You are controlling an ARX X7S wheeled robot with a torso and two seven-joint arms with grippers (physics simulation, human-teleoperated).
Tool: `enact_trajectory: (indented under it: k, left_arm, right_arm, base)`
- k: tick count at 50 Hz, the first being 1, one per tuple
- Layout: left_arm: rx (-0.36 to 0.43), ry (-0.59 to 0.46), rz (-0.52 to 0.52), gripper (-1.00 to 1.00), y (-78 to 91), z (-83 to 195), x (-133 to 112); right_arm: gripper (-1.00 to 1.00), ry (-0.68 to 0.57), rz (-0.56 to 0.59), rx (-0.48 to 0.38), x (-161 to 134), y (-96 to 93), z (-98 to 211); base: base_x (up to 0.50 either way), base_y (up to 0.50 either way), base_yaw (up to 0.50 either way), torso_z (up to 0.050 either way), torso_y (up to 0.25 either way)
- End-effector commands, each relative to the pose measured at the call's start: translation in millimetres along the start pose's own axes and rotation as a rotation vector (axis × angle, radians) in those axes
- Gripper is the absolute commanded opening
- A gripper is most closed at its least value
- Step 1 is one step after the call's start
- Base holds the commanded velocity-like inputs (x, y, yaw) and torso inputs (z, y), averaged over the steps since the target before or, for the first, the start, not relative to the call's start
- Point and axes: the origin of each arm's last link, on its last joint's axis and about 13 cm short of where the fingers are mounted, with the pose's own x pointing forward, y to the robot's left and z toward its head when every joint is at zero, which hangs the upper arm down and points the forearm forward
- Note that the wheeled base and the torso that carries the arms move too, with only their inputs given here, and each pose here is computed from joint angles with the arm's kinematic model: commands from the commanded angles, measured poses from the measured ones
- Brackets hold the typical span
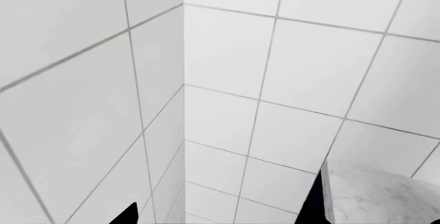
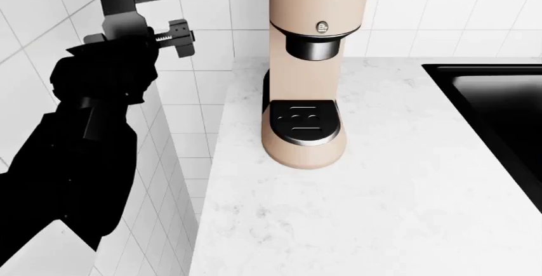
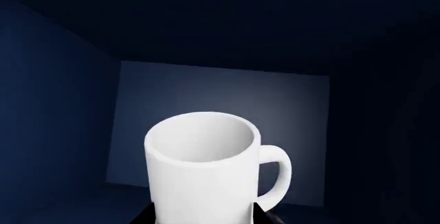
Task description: Pick the mug from the cabinet, place it under the coffee machine dispenser, and press the start button.
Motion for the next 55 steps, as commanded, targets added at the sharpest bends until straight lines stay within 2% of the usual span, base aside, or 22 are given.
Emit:
enact_trajectory:
  k: [1, 7, 14, 18, 20, 24, 26, 27, 40, 49, 55]
  left_arm:
    - [-0.001, 0.004, 0.007, 1.00, 1.1, -2, 1]
    - [-0.003, 0.010, 0.015, 1.00, 2.5, -4, 1]
    - [-0.003, 0.012, 0.017, 1.00, 2.0, -5, 1]
    - [-0.001, 0.016, 0.021, 1.00, 2.4, -7, 2]
    - [0.001, 0.018, 0.025, 1.00, 2.8, -8, 2]
    - [0.000, 0.021, 0.032, 1.00, 3.8, -9, 3]
    - [0.000, 0.021, 0.035, 1.00, 4.5, -9, 3]
    - [-0.001, 0.021, 0.037, 1.00, 4.7, -9, 3]
    - [0.001, 0.022, 0.044, 1.00, 4.6, -9, 3]
    - [-0.001, 0.028, 0.045, 1.00, 4.7, -11, 3]
    - [-0.003, 0.030, 0.047, 1.00, 5.5, -12, 3]
  right_arm:
    - [-1.00, -0.101, 0.043, -0.040, -40, 3.6, 47]
    - [-1.00, -0.109, 0.041, -0.051, -66, 2.6, 60]
    - [-1.00, -0.111, 0.046, -0.047, -100, 4.5, 55]
    - [-1.00, -0.113, 0.061, -0.038, -105, 1.4, 52]
    - [-1.00, -0.112, 0.190, -0.039, -103, 20.9, 48]
    - [-1.00, -0.104, 0.241, -0.030, -125, 7.7, 37]
    - [-1.00, -0.104, 0.069, -0.014, -143, 2.9, 32]
    - [-1.00, -0.103, 0.070, -0.011, -145, 2.9, 29]
    - [-1.00, -0.077, 0.125, 0.024, -137, 1.7, -4]
    - [-1.00, -0.067, 0.070, 0.069, -140, -2.9, -32]
    - [-1.00, -0.030, 0.017, 0.110, -144, -15.7, -63]
  base:
    - [0.00, 0.00, 0.00, 0.000, 0.000]
    - [0.00, 0.00, 0.00, 0.000, 0.000]
    - [0.00, 0.00, 0.00, 0.000, 0.000]
    - [0.00, 0.00, 0.00, 0.000, 0.000]
    - [0.00, 0.00, 0.00, 0.000, 0.000]
    - [0.00, 0.00, 0.00, 0.000, 0.000]
    - [0.00, 0.00, 0.00, 0.000, 0.000]
    - [0.00, 0.00, 0.00, 0.000, 0.000]
    - [0.00, 0.00, 0.00, 0.000, 0.000]
    - [0.00, 0.00, 0.00, 0.000, 0.000]
    - [0.00, 0.00, 0.00, 0.000, 0.000]
